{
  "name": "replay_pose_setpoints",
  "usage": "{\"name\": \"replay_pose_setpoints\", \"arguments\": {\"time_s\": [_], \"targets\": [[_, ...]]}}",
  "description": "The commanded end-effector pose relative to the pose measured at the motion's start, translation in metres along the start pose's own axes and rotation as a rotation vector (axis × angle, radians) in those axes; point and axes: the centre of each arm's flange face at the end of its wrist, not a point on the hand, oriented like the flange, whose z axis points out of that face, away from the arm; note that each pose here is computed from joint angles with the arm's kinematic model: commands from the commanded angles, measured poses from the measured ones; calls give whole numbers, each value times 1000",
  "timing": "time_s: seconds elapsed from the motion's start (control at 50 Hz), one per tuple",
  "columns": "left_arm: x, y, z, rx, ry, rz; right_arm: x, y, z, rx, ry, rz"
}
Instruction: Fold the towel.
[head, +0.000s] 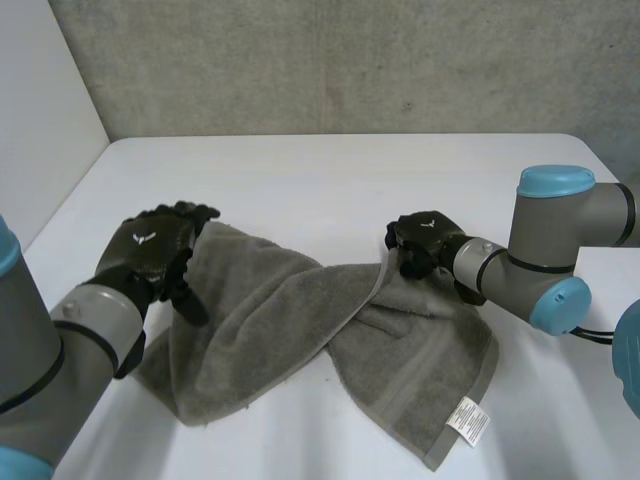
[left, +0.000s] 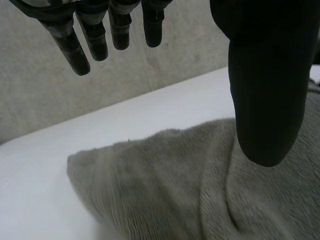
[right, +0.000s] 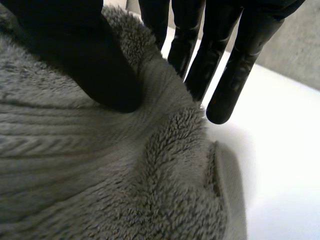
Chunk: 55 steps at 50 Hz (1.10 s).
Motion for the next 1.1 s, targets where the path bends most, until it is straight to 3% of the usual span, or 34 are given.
{"name": "replay_pose_setpoints", "arguments": {"time_s": [0.02,0.3,0.54,0.86,1.1], "targets": [[3,28,-15,-87,13,0,-4,-48,-22,123,26,-63],[15,72,-27,-194,54,21,-7,-114,-81,295,147,-137],[6,60,-13,-125,17,-4,-34,-180,-151,506,179,-227],[54,67,-24,-162,168,-122,-51,-162,-139,431,258,-186],[71,82,-12,-233,167,-169,-57,-163,-142,428,270,-180]]}}
